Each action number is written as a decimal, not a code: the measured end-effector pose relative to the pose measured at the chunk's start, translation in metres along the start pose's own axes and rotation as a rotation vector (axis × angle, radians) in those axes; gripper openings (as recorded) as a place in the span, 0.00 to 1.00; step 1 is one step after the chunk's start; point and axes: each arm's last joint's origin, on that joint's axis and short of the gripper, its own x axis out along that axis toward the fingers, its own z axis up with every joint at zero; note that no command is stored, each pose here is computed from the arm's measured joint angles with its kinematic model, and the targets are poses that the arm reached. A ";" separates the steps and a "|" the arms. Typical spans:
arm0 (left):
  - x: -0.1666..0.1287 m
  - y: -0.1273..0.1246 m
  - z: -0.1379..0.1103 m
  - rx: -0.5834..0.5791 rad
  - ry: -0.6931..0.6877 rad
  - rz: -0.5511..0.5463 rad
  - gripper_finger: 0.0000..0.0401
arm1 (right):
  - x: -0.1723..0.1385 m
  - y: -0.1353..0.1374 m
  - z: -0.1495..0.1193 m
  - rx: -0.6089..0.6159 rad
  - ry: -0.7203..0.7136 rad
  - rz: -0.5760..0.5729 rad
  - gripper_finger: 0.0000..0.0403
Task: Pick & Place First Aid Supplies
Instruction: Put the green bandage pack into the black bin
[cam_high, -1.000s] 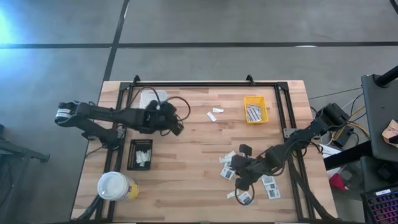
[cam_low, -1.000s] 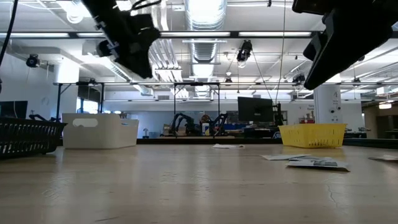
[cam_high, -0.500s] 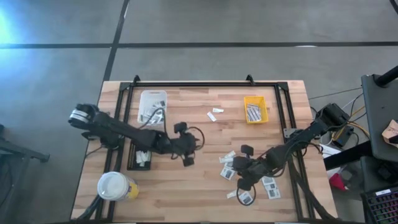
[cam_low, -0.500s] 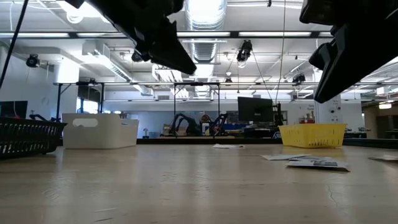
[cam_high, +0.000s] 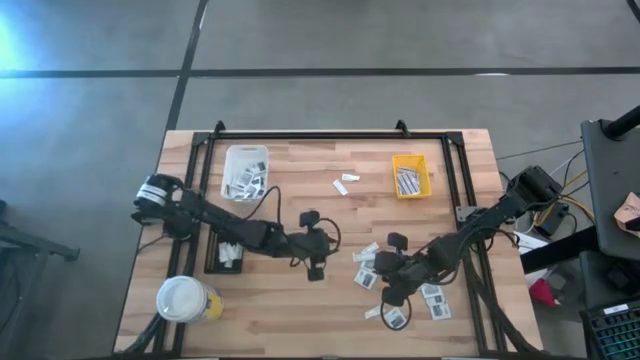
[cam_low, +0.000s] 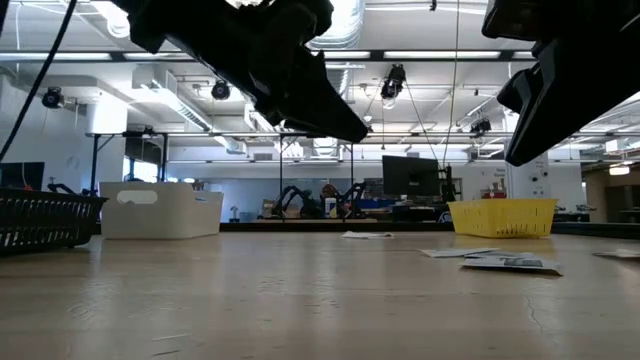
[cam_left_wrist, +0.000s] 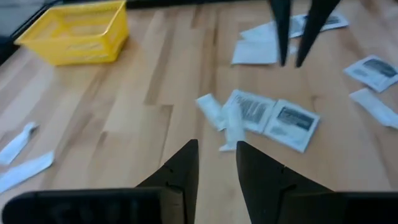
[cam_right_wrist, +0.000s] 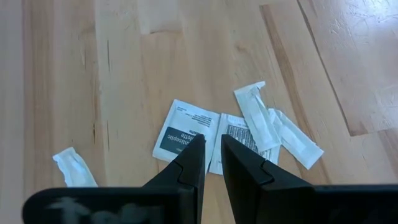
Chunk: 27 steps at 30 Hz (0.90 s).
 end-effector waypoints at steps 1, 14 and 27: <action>0.003 -0.002 -0.001 0.006 -0.014 -0.009 0.25 | 0.000 0.000 0.000 0.000 0.000 0.000 0.12; 0.031 -0.015 -0.014 0.014 -0.129 -0.028 0.02 | 0.000 0.000 0.001 0.003 -0.006 0.004 0.12; 0.055 -0.023 -0.026 -0.007 -0.186 -0.034 0.00 | 0.000 0.001 0.003 0.011 -0.038 -0.004 0.12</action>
